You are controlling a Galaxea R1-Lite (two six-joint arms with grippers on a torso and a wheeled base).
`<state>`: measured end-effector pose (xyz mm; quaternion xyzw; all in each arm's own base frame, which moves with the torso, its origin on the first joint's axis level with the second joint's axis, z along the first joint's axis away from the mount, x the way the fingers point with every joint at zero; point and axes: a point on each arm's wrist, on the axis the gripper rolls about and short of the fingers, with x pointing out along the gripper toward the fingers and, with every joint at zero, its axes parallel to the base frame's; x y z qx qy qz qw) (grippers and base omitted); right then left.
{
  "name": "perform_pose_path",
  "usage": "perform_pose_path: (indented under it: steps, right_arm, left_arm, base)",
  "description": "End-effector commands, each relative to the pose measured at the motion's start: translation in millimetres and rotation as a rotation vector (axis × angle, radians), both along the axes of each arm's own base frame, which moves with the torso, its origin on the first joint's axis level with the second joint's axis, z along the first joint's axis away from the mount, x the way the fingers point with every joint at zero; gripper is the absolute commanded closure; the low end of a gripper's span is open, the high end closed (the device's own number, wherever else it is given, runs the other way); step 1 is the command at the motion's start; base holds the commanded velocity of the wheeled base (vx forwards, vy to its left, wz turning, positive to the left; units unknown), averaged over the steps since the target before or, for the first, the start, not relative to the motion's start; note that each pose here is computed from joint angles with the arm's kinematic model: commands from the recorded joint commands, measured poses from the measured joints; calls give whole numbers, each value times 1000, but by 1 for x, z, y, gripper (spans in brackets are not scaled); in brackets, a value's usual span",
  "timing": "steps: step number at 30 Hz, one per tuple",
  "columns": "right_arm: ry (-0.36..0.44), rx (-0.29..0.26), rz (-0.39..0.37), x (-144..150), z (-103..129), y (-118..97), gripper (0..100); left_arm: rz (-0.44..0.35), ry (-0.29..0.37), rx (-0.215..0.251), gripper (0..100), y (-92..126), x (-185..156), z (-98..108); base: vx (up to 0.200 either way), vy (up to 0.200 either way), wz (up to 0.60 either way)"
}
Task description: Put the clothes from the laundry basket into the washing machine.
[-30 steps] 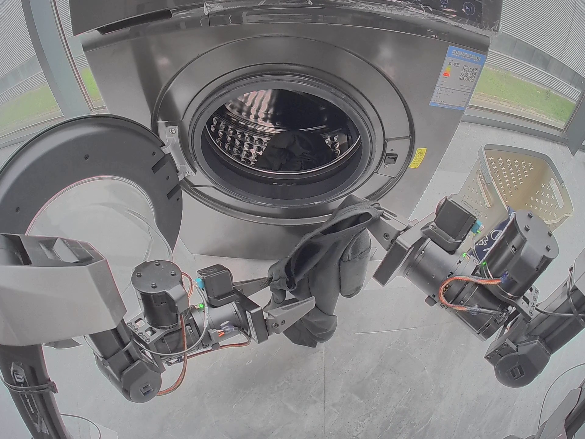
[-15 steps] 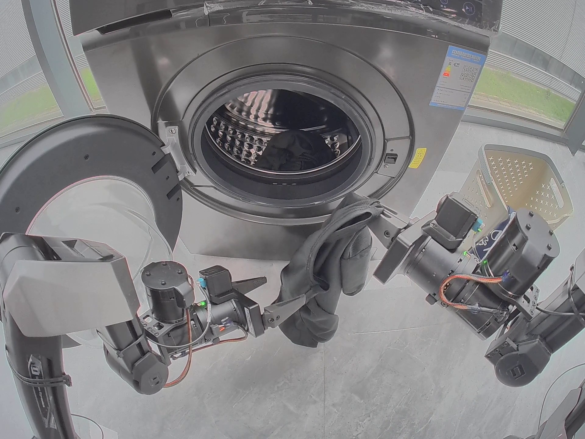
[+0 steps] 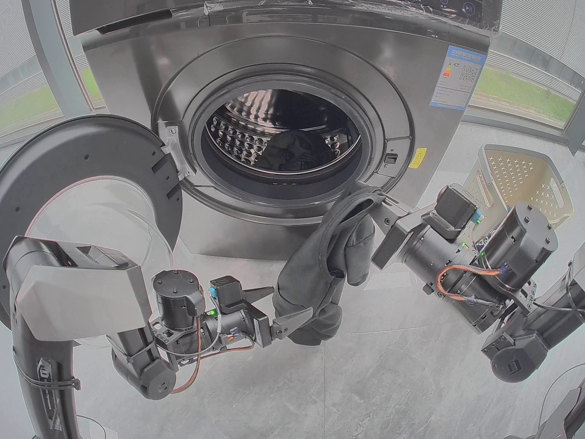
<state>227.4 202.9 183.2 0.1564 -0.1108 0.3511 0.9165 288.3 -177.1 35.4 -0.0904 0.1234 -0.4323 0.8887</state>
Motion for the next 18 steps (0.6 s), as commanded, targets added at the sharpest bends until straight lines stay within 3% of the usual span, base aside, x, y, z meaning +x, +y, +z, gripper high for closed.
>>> perform_pose_path:
  steps: [1,7,12,18]
  right_arm:
    - [10,-2,-9,6,-5,5,100]
    - [3,11,-20,13,-3,7,100]
    - [4,15,-21,12,-3,9,100]
    - [8,13,-19,10,-4,9,100]
  left_arm:
    - [-57,5,8,0,-13,-15,1]
    - [-114,-2,10,0,-30,-24,-1]
    - [-105,-4,10,0,-37,-13,-11]
    - [36,-58,-5,0,-46,21,-24]
  base:
    - [0,0,0]
    - [0,0,0]
    - [0,0,0]
    - [0,0,0]
